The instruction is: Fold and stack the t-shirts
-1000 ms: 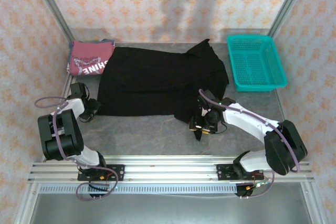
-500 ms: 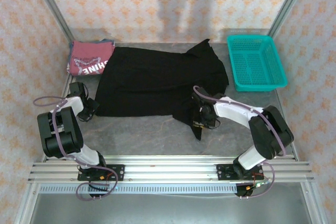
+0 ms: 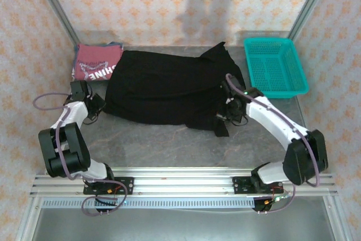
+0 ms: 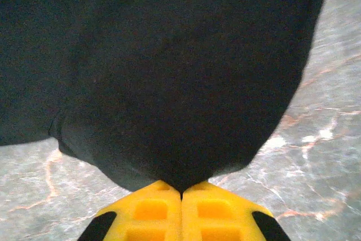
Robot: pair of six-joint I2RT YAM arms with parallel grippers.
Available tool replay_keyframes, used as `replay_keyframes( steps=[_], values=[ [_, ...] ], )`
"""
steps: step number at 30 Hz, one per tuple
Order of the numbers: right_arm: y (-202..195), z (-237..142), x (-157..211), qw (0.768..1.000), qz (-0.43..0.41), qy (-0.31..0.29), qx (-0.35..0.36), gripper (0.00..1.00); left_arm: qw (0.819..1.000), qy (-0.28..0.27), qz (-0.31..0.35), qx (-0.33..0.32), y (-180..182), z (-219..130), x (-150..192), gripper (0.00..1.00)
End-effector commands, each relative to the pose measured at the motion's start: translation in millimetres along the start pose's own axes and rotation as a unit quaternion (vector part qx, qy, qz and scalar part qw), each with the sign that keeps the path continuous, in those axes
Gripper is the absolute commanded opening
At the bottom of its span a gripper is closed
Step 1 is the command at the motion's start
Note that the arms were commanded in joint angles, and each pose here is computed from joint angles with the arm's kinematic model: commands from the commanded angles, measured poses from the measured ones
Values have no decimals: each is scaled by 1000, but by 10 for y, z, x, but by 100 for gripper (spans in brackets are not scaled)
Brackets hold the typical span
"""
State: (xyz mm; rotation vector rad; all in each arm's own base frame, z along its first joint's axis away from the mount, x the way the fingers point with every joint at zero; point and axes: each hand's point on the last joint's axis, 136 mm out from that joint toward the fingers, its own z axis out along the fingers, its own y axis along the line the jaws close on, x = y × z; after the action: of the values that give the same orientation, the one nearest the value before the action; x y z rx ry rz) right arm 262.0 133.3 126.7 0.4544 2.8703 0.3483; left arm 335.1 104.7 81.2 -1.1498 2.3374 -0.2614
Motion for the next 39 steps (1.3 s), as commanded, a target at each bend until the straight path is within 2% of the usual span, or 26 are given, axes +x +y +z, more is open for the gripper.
replay_keyframes(
  steps=[1, 5, 8, 14, 17, 19, 23, 27, 31, 39],
  values=[
    [-291, -199, 99, 999, 12, 26, 41, 0, 999, -15, 26, 29, -207, -266, -122, 0],
    [-442, -143, 44, 998, 30, 36, 49, 0, 998, -23, 33, 48, -329, -390, -180, 0],
    [-524, 71, -22, 996, 40, 63, 52, 0, 997, -12, 45, 56, -423, -362, -149, 0],
    [-535, 635, -603, 996, 44, 55, 45, 1, 996, 7, 82, 35, -547, -113, -41, 0],
    [-478, 815, -869, 997, 23, 52, 49, 20, 996, 8, 85, 31, -606, -41, -47, 0],
    [-484, 745, -940, 997, 17, 43, 57, 47, 996, 12, 86, 31, -638, -33, -31, 0],
    [-532, 351, -791, 999, 13, 9, 50, 61, 995, 15, 94, 41, -680, -91, 49, 0],
    [-732, 98, -373, 998, 24, 11, 58, 61, 995, 24, 90, 48, -663, -108, 158, 0],
    [-901, 217, -1, 997, 51, 30, 51, 58, 994, 27, 89, 52, -669, -118, 229, 0],
    [-950, 587, -43, 996, 68, 36, 35, 46, 994, 31, 92, 53, -654, -130, 285, 0]
  ],
)
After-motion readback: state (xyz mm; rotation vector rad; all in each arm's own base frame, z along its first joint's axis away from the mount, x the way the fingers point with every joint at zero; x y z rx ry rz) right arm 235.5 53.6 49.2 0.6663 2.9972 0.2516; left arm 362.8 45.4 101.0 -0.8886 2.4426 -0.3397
